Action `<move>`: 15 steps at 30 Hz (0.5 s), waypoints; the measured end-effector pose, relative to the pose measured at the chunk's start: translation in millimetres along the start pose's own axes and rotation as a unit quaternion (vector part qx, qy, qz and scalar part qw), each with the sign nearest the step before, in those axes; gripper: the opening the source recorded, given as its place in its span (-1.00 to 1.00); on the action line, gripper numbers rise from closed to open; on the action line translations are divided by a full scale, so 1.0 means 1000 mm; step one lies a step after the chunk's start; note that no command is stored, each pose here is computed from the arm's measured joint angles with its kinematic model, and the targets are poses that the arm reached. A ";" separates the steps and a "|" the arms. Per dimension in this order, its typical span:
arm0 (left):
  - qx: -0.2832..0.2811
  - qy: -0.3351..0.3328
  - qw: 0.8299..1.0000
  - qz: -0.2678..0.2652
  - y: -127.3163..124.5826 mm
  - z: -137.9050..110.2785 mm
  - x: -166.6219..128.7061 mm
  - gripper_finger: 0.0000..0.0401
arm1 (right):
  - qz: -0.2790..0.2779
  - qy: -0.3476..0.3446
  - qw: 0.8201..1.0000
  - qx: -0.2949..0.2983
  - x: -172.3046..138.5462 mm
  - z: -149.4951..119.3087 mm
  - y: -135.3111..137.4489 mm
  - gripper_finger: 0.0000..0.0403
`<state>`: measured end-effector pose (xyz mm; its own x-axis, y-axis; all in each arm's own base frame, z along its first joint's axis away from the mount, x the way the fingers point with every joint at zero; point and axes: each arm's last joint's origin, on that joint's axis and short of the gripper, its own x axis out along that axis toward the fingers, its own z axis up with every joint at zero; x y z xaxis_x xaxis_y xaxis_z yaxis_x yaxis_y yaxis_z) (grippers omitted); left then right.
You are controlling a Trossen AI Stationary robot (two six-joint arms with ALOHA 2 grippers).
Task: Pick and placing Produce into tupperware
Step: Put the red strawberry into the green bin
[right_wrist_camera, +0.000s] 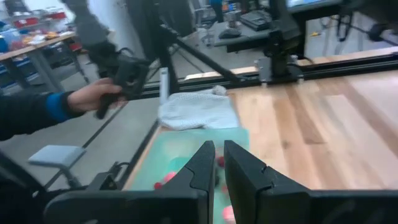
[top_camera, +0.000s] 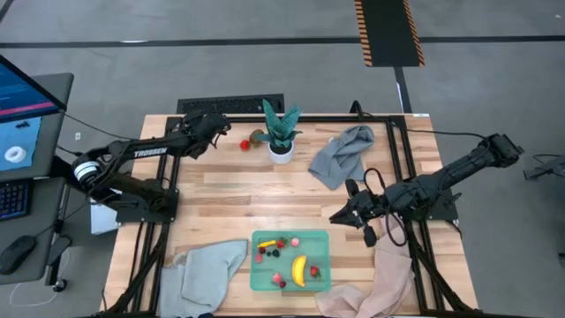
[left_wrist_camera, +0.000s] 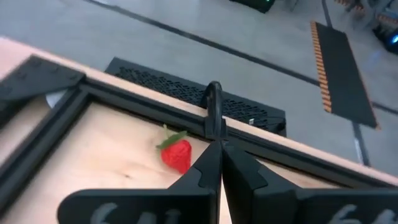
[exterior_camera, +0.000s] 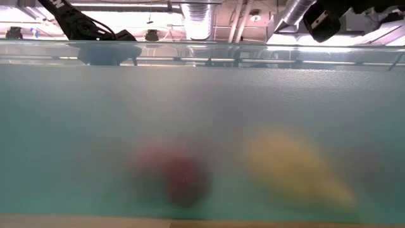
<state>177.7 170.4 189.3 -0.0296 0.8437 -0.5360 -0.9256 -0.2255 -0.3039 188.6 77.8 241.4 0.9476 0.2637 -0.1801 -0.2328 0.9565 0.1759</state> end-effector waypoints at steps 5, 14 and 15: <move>-0.030 0.032 0.999 -0.017 -0.002 -0.005 -0.002 -1.00 | -0.024 0.008 1.000 0.003 0.001 0.000 -0.010 -0.71; -0.064 0.087 0.991 -0.076 -0.011 -0.010 -0.008 -1.00 | -0.045 0.006 0.999 0.006 0.001 0.001 -0.018 -0.71; -0.073 0.100 0.988 -0.093 -0.013 -0.010 -0.008 -1.00 | -0.046 0.006 0.999 0.006 0.001 0.001 -0.019 -0.71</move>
<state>193.5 161.7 190.0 0.2242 0.7676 -0.6004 -0.8432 -0.1560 -0.5144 194.6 59.9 238.6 0.9621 0.1771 -0.2074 -0.1430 0.9751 0.1695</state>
